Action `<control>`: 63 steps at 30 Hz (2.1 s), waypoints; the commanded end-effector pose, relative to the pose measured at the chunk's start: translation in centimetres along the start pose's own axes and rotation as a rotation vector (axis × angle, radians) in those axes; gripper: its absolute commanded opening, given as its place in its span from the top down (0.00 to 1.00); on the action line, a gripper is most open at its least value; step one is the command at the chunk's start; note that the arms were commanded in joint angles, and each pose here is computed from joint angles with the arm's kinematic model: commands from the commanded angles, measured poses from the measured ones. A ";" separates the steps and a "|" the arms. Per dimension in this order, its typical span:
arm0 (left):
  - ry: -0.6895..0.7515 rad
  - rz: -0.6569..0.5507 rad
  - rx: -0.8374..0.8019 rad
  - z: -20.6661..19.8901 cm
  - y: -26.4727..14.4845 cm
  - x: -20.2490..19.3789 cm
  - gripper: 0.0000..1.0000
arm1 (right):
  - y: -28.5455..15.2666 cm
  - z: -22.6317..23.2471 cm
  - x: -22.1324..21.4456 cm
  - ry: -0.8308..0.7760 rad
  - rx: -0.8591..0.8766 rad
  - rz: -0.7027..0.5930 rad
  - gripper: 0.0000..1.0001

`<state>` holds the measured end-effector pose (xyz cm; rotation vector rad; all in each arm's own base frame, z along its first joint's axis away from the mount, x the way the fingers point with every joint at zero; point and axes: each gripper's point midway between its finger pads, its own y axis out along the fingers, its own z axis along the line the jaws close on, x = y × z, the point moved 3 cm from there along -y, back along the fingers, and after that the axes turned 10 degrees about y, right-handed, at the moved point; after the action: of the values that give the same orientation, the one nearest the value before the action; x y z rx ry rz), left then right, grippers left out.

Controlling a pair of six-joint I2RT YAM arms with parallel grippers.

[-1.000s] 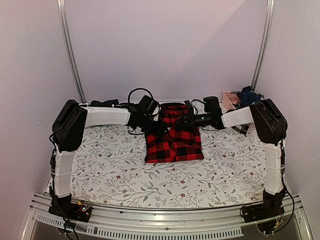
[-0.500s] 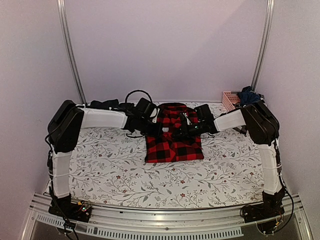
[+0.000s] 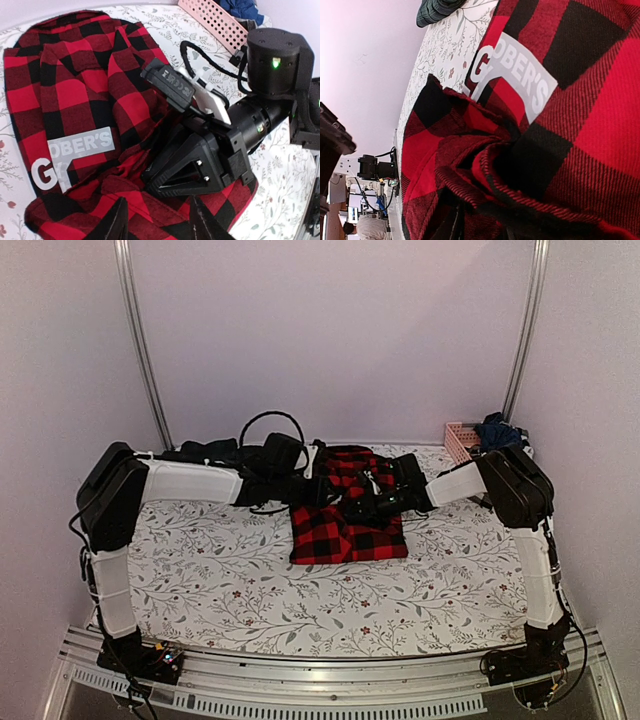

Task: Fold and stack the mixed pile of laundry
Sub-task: Smooth out the 2/3-rectangle-folded T-shirt at the center of the board.

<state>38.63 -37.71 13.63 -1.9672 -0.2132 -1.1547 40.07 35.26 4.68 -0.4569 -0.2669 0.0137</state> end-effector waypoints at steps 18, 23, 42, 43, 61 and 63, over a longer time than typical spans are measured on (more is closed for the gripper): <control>-0.149 0.004 0.109 5.4 -2.0 -1.8 0.54 | -0.3 4.1 0.2 0.091 0.271 0.083 0.57; -0.151 0.025 0.060 4.9 -1.2 -2.4 0.54 | -1.5 4.3 0.5 0.078 0.284 0.037 0.54; -0.082 0.147 -0.047 2.0 4.0 -4.3 0.55 | -2.4 4.7 1.6 0.117 0.350 -0.003 0.50; -0.082 0.148 -0.045 2.0 4.0 -4.3 0.55 | -2.3 4.4 1.6 0.120 0.344 -0.002 0.51; -0.063 0.126 -0.048 1.8 2.5 -3.6 0.55 | 0.3 0.7 3.3 0.111 0.082 -0.026 0.75; -0.057 0.125 -0.031 1.9 2.1 -3.5 0.54 | 0.4 0.7 3.4 0.104 0.083 -0.026 0.87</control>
<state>39.59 -36.99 7.41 -2.0258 -0.0994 -0.9831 43.01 36.00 8.06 -0.3091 -0.1642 -0.0299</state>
